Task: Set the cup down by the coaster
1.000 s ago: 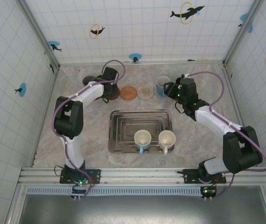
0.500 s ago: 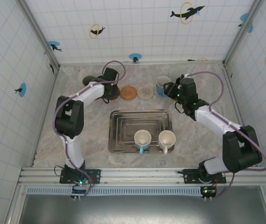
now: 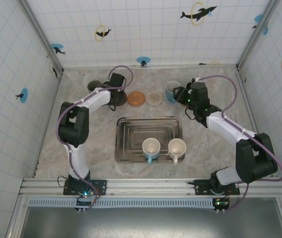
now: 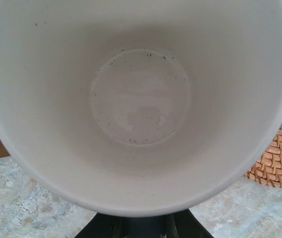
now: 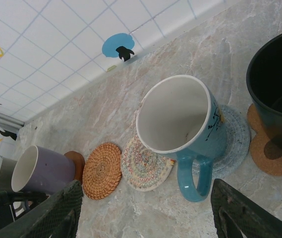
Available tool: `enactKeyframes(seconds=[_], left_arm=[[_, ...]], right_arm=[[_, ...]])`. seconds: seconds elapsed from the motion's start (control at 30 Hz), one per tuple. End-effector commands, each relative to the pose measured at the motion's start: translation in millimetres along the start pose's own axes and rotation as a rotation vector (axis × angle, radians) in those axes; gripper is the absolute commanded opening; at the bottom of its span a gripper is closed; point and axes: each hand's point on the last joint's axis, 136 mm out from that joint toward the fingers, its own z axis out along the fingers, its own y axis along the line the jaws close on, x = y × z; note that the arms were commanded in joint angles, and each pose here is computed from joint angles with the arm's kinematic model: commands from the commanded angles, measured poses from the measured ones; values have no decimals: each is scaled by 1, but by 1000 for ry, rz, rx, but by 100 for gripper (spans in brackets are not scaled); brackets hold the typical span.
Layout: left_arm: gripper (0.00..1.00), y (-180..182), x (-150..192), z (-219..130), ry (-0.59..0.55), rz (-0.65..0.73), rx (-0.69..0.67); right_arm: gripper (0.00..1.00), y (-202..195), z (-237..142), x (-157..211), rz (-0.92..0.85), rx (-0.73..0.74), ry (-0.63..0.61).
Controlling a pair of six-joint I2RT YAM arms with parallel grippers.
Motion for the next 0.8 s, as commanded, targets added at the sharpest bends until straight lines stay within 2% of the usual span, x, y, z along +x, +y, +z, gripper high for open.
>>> enactKeyframes(seconds=[0.0,0.53,0.77], left_arm=[[0,6,-1,-1,-9,-25,-12],[0,6,6,-2,23,-24,-6],[14,8,7,-4,26,-25,-16]], right_arm=[[70,11,-2,-18,6,-28,-39],[70,14,-6,-17,8,-40,-37],[69,13,-7,-17,9,-38,-38]])
